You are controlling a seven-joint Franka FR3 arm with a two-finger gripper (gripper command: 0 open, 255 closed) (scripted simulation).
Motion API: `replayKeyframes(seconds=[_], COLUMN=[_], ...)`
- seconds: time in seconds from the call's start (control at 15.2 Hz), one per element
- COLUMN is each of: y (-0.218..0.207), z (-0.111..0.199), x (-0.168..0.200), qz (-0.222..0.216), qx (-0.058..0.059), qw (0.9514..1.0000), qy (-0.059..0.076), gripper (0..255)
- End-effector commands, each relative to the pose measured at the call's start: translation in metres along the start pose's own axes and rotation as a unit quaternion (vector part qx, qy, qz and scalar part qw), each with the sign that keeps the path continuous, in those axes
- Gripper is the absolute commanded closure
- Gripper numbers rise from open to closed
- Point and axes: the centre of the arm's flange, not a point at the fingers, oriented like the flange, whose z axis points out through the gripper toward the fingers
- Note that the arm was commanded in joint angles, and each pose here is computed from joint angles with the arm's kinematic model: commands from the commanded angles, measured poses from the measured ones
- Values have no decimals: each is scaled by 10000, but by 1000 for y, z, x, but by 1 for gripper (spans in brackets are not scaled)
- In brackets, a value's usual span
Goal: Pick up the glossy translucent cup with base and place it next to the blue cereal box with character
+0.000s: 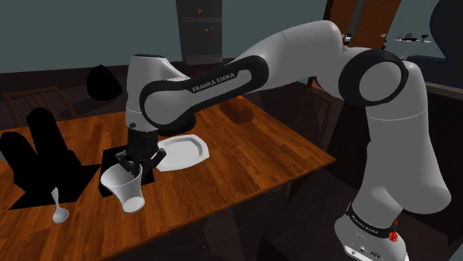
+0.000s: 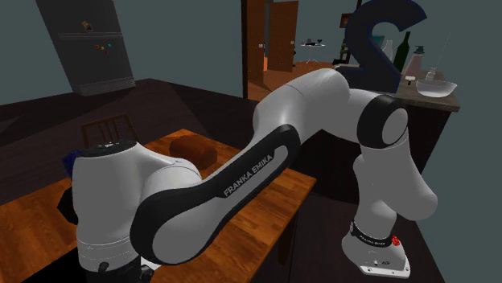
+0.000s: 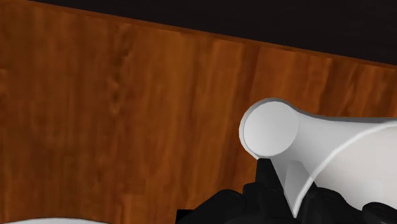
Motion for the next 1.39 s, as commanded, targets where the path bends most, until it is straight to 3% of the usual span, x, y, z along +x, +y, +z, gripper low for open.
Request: replayKeyframes(seconds=[0.0, 0.53, 0.99, 1.06, 1.32], y=[3, 15, 15, 15, 15], z=[9, 50, 50, 50, 50], x=[0, 0, 0, 0, 0], qz=[0, 0, 0, 0, 0], qx=[3, 3, 3, 3, 3], qw=[10000, 10000, 10000, 10000, 10000], qy=[4, 4, 4, 4, 4], gripper=[255, 255, 255, 0, 0])
